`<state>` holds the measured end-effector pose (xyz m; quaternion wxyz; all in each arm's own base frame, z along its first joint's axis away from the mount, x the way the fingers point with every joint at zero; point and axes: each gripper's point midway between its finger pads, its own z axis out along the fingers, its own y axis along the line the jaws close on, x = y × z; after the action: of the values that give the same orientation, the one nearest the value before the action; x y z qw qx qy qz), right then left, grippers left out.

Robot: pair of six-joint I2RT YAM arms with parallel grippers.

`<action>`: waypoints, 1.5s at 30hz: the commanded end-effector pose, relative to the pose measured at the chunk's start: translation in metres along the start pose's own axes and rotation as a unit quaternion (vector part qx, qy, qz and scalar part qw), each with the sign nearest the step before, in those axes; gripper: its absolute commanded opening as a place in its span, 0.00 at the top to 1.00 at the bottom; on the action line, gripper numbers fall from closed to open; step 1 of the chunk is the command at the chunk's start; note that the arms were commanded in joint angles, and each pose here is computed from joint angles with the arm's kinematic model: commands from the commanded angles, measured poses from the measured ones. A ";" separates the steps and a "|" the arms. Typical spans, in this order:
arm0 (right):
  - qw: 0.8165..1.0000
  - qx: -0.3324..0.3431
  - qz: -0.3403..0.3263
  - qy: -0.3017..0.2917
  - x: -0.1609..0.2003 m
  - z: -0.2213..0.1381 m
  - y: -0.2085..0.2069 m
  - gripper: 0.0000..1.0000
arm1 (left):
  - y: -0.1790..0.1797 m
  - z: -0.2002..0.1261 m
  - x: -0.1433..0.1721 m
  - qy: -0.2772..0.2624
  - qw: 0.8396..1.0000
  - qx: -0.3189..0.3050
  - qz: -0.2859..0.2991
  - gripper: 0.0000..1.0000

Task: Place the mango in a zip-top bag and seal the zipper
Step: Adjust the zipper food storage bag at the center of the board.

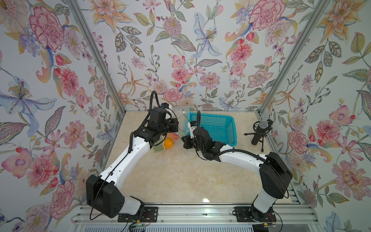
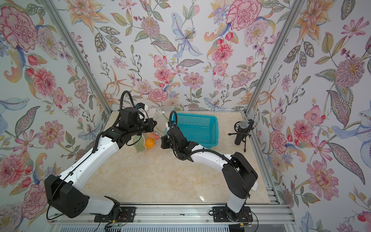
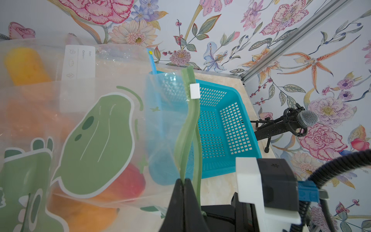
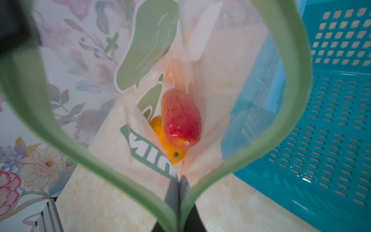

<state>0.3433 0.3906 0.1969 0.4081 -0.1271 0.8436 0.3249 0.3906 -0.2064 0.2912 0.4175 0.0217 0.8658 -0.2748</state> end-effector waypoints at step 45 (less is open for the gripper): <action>0.842 -0.030 -0.539 0.002 -0.039 -0.206 -0.013 1.00 | -0.054 -0.033 0.044 -0.110 0.798 0.365 0.468 0.01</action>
<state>0.2482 0.2389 0.3020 0.4822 -0.5686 0.6620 0.0772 0.3486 -0.2370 0.3112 0.5933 0.4591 0.5782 -0.3208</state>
